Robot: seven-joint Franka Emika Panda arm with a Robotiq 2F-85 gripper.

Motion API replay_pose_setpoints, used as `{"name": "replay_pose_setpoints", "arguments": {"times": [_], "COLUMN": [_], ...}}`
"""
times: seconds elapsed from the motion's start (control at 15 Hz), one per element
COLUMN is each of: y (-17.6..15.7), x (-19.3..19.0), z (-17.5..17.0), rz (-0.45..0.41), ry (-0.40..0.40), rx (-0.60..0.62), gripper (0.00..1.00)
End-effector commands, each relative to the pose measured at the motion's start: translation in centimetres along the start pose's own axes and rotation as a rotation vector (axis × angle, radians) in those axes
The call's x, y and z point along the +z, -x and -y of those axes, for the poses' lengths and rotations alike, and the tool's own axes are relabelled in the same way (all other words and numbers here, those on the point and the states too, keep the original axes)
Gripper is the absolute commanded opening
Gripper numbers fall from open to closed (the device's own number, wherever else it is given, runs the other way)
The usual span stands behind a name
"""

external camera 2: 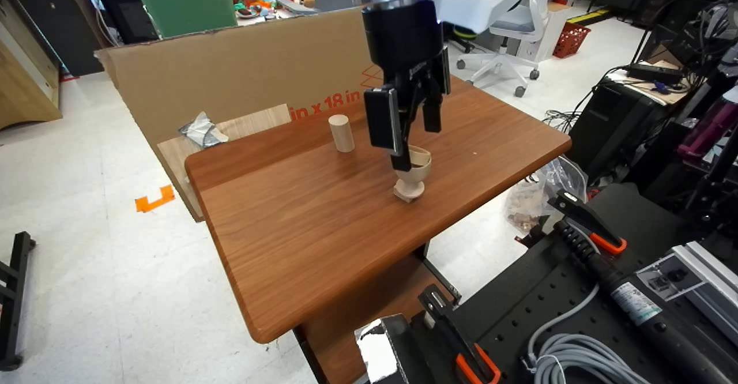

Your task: Take the wooden ring and put it on the wooden goblet

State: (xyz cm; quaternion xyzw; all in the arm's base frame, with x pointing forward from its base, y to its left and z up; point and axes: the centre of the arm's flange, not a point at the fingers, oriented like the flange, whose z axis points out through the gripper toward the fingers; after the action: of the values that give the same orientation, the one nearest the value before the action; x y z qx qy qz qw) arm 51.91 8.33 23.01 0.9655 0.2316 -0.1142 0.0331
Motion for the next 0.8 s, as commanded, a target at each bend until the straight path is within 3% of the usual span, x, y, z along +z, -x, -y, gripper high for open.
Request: {"name": "replay_pose_setpoints", "arguments": {"times": [0.0,0.27,0.47,0.6,0.67,0.73], "y": [2.2,6.5,9.2,10.6,11.5,10.9], "x": [-3.5,-9.6,-14.5,-15.9,-15.6,-15.1], "z": [-0.1,-2.5,-6.5,-9.9,-12.4,-9.2], "rz": [-0.034,-0.079,-0.119,-0.089,-0.033,-0.095], "ry": [-0.01,-0.045,-0.103,-0.111,-0.098,-0.091], "rx": [0.02,0.138,0.255,0.35,0.406,0.328], "gripper": [1.0,1.0,1.0,1.0,1.0,1.0]}}
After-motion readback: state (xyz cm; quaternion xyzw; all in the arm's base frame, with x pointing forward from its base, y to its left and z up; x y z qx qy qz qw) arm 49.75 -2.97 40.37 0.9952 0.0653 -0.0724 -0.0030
